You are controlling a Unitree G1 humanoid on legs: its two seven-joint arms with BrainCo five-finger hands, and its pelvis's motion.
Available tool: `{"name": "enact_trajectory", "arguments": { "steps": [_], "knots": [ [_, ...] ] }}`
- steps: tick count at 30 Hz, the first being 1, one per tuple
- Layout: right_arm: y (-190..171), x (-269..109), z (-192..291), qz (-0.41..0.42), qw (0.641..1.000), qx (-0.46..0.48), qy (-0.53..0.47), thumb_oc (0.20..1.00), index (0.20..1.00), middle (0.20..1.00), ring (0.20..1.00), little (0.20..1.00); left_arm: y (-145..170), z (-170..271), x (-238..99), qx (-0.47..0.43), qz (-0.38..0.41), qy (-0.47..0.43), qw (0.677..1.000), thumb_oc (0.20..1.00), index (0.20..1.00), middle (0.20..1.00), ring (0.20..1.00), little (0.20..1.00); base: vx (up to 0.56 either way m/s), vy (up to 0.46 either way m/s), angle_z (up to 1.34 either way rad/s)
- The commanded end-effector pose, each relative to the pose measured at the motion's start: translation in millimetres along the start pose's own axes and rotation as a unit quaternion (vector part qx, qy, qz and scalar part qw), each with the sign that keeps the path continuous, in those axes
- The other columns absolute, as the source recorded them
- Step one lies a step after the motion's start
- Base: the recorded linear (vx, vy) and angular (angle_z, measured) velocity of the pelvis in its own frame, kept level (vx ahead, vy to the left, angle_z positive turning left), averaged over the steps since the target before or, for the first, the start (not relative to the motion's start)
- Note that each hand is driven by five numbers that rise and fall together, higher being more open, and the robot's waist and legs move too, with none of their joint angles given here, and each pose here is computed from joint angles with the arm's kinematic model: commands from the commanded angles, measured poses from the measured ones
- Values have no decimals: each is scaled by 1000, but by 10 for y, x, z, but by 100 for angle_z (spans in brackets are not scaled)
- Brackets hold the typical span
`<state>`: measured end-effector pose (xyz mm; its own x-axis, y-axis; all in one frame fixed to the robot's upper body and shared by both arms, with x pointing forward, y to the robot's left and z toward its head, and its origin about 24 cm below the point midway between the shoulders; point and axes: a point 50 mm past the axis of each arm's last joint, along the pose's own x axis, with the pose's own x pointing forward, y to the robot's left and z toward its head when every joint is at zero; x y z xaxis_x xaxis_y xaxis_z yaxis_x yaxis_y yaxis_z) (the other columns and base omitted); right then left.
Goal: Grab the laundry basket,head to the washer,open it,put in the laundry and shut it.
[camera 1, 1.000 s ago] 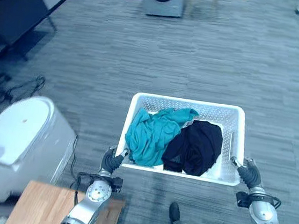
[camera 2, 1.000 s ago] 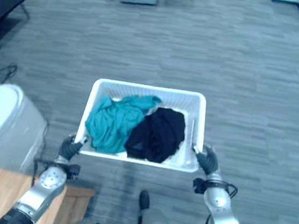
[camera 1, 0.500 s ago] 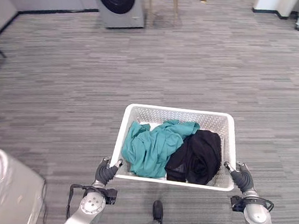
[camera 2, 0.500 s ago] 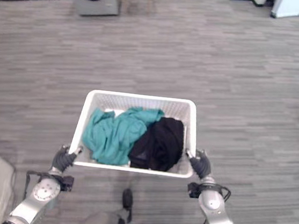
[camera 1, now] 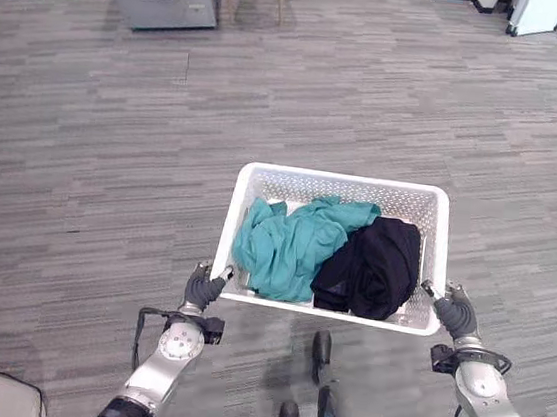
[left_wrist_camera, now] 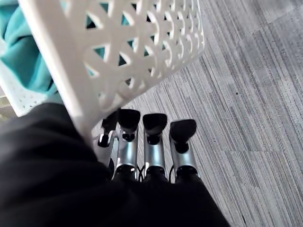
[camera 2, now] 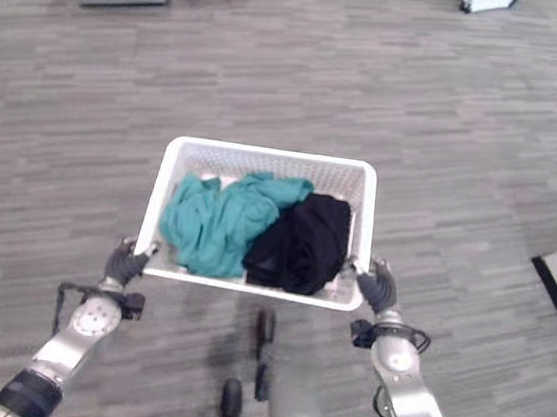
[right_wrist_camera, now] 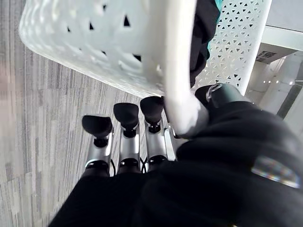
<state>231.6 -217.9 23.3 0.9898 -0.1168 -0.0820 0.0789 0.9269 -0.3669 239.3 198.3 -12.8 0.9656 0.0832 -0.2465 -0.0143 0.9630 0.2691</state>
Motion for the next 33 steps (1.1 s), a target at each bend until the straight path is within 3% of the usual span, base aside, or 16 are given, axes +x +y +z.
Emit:
{"name": "enact_trajectory", "arguments": {
  "steps": [1,13,18,33],
  "knots": [
    [117,140,520,13,990,59,-130,200,200,200,200,200,-149,536,-97,-54,-50,-149,986,200,200,200,200,200,538,-184,53],
    [20,71,411,18,993,34,-114,200,200,200,200,200,-228,423,-158,-79,-58,-125,987,200,200,200,200,200,280,-167,35],
    [-117,69,385,-1,994,26,-105,200,200,200,200,200,-310,479,-145,-77,-85,-127,985,200,200,200,200,200,596,-358,17],
    [95,31,362,26,994,40,-101,200,200,200,200,200,-268,364,-243,-54,-83,-111,989,200,200,200,200,200,393,41,-52]
  ]
}}
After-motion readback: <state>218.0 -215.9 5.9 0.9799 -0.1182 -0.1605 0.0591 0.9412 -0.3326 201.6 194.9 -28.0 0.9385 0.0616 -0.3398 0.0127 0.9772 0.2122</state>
